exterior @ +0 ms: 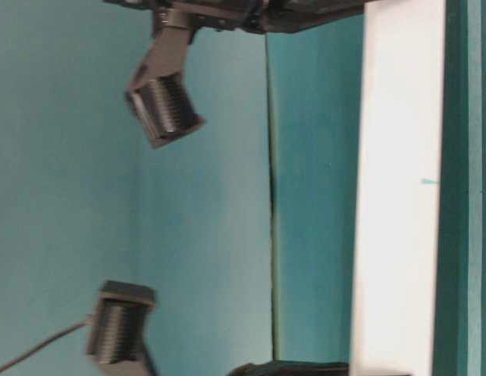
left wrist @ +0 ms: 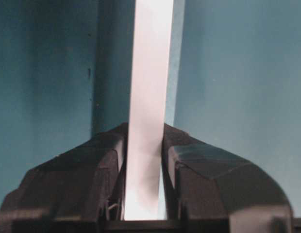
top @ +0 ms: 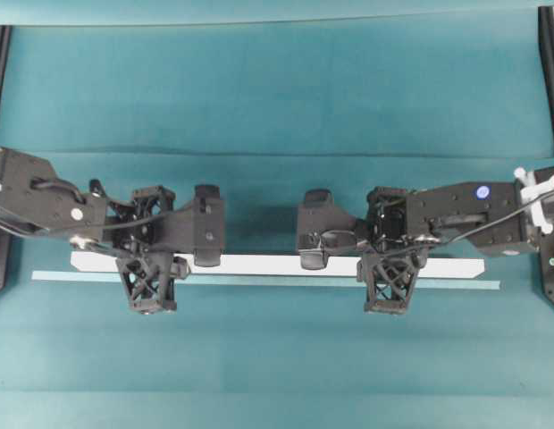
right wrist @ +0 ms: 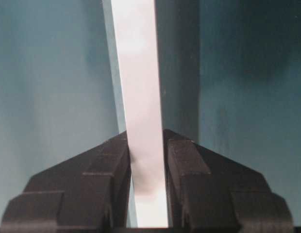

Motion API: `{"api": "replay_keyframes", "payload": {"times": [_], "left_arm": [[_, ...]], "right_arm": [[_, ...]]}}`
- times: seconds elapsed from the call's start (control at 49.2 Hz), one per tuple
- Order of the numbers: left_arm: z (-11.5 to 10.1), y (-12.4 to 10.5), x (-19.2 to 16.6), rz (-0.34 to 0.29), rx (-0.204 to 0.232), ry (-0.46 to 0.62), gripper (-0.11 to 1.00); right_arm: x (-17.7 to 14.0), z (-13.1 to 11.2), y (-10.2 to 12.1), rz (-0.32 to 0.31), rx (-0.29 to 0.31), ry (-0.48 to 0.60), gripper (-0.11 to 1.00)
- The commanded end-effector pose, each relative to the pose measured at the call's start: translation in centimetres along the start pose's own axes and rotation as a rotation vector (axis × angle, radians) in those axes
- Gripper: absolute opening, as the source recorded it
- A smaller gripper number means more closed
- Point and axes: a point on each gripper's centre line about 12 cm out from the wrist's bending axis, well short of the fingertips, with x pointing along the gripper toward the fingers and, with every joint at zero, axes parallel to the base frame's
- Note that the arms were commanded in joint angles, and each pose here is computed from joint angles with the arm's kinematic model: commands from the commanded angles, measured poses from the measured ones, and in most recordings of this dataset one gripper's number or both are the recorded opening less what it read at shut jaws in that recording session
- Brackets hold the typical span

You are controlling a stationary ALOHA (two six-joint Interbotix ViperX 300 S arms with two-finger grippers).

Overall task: Lift a wooden board with both hands.
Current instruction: 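Close both grippers on the white board's top edge, then lift the white board upward and back with both grippers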

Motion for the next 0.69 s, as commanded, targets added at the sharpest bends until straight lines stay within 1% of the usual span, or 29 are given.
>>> {"api": "replay_keyframes", "payload": {"times": [0.0, 0.386, 0.549, 0.671], "left_arm": [[1.7, -0.1, -2.1, -0.003, -0.003, -0.061, 0.17], [3.5, -0.2, -6.1, 0.000, -0.011, -0.049, 0.17], [4.7, -0.3, -8.1, -0.001, -0.006, -0.071, 0.17], [5.0, -0.3, -9.5, 0.003, -0.006, -0.054, 0.17]], "right_arm": [[-1.7, 0.7, 0.0, 0.006, 0.008, -0.027, 0.21], [-7.6, 1.7, -0.4, 0.010, 0.025, -0.018, 0.21], [-9.5, 2.3, -0.2, 0.012, 0.019, -0.013, 0.21], [-10.4, 2.6, -0.2, 0.012, 0.019, 0.001, 0.21]]}}
